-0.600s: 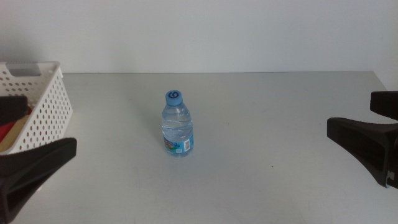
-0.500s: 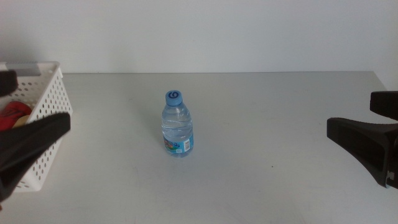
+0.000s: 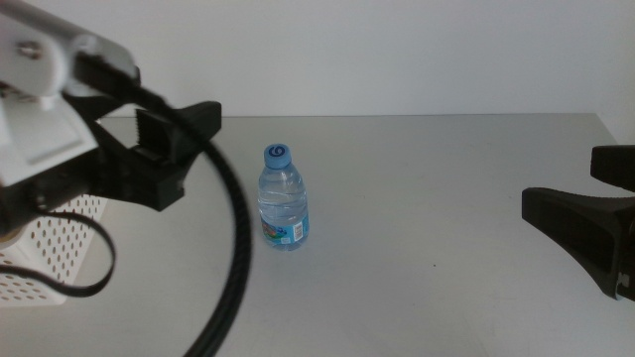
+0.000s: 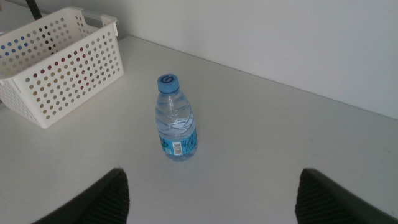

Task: Use arms to grab the bottles and put them into the dustbin to the left of the table.

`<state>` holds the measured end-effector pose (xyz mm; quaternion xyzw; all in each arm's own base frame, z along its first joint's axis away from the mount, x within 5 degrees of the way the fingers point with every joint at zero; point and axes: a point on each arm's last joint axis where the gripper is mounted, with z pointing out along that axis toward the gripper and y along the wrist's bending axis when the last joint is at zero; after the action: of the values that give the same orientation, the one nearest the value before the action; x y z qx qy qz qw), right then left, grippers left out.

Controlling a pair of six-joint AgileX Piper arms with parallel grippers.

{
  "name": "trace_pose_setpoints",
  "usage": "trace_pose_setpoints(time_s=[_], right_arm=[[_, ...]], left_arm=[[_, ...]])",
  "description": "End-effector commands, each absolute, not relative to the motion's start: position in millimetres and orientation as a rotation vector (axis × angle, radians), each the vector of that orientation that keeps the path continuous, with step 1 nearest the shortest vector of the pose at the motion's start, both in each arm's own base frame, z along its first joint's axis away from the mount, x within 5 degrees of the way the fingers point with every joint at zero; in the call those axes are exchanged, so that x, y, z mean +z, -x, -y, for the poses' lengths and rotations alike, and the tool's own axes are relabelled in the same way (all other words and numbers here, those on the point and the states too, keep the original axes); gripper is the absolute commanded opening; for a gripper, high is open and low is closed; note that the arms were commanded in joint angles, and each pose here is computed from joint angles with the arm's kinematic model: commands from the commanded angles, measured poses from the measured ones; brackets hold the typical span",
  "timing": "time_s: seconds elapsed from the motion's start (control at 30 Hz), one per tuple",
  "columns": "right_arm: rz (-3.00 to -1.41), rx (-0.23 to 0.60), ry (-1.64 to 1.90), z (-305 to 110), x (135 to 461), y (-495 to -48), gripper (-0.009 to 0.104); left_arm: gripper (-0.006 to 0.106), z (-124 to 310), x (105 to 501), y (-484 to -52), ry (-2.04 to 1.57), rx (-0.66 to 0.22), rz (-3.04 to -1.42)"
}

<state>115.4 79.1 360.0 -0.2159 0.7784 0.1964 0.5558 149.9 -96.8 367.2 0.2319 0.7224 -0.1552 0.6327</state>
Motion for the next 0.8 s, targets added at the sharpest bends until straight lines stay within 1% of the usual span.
trace_pose_setpoints(time_s=[0.0,0.17,0.27,0.4,0.5,0.6,0.77], right_arm=[[-1.731,0.471,0.497,-78.8,377.8,-115.1,0.073],[-1.731,0.471,0.497,-78.8,377.8,-115.1,0.073],[-1.731,0.471,0.497,-78.8,377.8,-115.1,0.073],[-1.731,0.471,0.497,-78.8,377.8,-115.1,0.073],[-1.731,0.471,0.497,-78.8,377.8,-115.1,0.073],[-1.731,0.471,0.497,-78.8,377.8,-115.1,0.073],[-1.731,0.471,0.497,-78.8,377.8,-115.1,0.073]], left_arm=[[0.083,105.6,369.5,-163.5,-0.459,-0.433,-1.644],[0.083,117.0,351.1,-179.9,-0.476,-0.424,-1.733],[0.083,121.7,333.5,-184.4,-0.499,-0.428,-1.751],[0.083,125.9,302.2,-186.2,-0.505,-0.505,-1.656],[0.083,123.7,276.9,-191.4,-0.469,-0.543,-1.631],[0.083,122.4,260.0,-198.0,-0.448,-0.540,-1.660],[0.083,123.3,253.0,-213.0,-0.436,-0.520,-1.639]])
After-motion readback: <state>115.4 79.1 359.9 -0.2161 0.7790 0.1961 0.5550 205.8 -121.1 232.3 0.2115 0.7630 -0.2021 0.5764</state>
